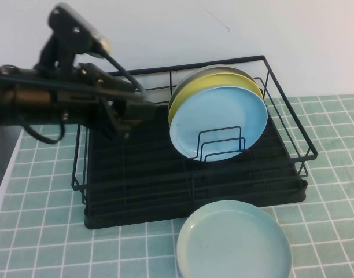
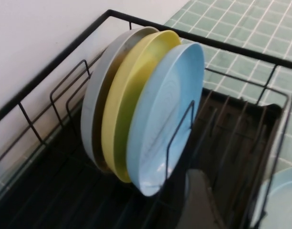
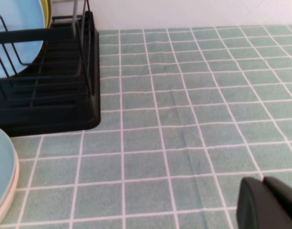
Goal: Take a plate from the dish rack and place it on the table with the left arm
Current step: Grasp the plate from the shelf, then place the plate from the table
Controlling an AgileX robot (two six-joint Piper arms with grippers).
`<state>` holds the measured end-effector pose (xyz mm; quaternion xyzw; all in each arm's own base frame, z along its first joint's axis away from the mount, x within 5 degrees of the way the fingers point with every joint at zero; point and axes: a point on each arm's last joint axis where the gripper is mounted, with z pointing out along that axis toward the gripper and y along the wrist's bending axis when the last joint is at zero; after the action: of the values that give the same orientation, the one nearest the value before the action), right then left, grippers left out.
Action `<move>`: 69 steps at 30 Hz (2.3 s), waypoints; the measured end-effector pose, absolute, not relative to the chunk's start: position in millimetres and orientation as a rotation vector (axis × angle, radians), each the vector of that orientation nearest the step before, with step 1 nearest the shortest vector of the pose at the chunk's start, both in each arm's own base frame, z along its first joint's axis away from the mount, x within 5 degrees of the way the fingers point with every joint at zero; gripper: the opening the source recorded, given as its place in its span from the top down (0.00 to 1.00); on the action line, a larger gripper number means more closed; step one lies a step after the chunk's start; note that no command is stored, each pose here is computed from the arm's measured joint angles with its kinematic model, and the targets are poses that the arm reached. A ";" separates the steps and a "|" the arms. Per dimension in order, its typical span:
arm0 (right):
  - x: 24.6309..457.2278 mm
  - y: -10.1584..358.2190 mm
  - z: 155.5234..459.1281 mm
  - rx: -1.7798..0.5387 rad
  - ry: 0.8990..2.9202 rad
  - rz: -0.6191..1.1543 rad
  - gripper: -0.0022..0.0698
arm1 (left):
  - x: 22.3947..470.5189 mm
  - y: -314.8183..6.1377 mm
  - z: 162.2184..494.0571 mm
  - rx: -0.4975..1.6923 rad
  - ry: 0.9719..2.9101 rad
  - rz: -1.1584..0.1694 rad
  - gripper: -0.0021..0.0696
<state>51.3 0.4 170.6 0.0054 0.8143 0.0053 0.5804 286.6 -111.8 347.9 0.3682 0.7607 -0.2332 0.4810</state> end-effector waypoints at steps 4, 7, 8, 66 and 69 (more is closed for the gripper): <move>51.3 0.4 170.6 0.013 1.903 0.012 0.97 | 297.9 -127.3 335.2 0.952 1.819 -0.492 0.39; 51.3 0.4 170.6 0.013 1.903 0.012 0.97 | 303.8 -141.4 327.3 0.983 1.786 -0.453 0.39; 51.3 0.4 170.6 0.013 1.903 0.012 0.97 | 305.4 -145.6 324.7 0.992 1.776 -0.441 0.39; 51.3 0.4 170.6 0.013 1.903 0.012 0.97 | 311.3 -173.6 399.9 0.597 1.641 -0.647 0.85; 51.3 0.4 170.6 0.013 1.903 0.012 0.97 | 289.8 -170.9 409.7 0.639 1.706 -0.730 0.85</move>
<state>51.3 0.4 170.6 0.0054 0.8143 0.0053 0.5804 289.8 -170.9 409.7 0.2705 0.7225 -0.3090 0.5562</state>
